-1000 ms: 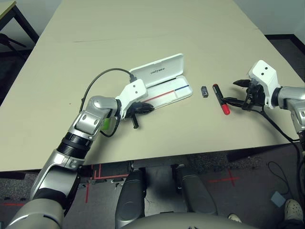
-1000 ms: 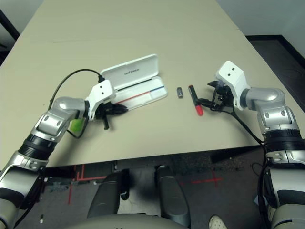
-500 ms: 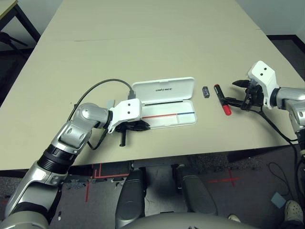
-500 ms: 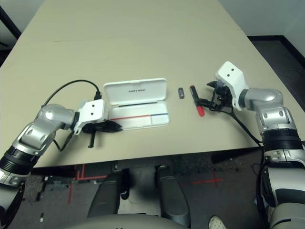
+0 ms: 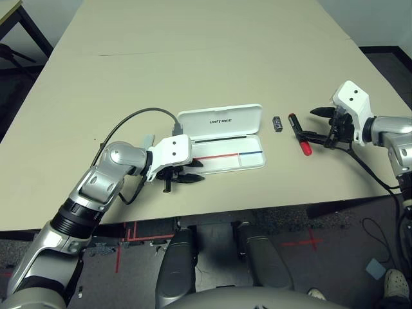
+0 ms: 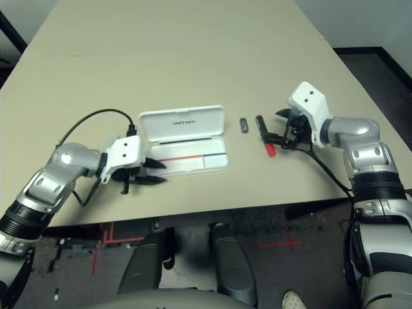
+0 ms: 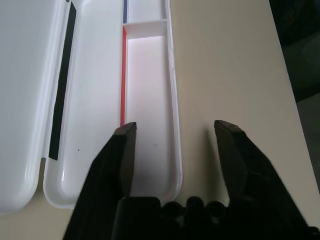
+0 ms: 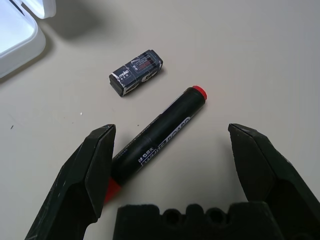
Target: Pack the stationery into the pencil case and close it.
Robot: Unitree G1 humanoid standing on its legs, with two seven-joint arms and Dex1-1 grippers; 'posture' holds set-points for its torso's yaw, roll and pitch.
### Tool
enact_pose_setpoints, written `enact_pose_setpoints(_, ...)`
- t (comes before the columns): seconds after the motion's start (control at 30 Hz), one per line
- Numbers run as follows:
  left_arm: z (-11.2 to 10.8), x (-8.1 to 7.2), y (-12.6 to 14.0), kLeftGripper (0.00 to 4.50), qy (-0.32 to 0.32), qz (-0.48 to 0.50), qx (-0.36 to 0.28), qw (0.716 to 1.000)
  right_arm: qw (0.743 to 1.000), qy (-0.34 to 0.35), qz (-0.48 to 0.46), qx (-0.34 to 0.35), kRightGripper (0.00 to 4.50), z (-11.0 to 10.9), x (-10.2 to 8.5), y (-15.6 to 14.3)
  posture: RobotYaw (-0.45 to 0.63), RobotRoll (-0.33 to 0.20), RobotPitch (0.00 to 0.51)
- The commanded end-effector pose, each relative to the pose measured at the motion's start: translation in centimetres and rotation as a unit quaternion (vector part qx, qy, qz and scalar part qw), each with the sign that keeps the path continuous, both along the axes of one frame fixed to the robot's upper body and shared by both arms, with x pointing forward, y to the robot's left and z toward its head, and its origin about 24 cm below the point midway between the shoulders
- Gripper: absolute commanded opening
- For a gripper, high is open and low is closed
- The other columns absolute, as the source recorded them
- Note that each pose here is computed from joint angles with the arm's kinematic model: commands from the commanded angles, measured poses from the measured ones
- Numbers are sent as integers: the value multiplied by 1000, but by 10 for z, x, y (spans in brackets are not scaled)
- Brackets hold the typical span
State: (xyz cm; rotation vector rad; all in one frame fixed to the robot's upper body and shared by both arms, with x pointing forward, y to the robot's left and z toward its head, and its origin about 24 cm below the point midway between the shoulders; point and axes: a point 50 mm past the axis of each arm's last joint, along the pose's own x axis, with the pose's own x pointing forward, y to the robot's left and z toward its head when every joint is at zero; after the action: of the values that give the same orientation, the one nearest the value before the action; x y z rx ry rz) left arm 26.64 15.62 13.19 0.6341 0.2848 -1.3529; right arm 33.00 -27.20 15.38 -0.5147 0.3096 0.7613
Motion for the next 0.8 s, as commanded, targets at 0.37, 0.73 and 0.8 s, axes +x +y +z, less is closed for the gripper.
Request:
enact_pose_setpoints(0.37, 32, -15, 17, 4493, -33, 16, -22, 999, 995, -24, -82, 53, 4500, 17, 4, -3, -38, 0, 213)
enact_pose_setpoints(0.73, 43, -13, 26, 4493, -51, 32, -12, 998, 956, 53, -272, 93, 4500, 33, -4, 7, -43, 0, 226)
enact_pose_setpoints(0.8, 41, -13, 25, 4493, -51, 31, -11, 998, 948, 70, -293, 101, 4500, 32, -4, 14, -45, 0, 226)
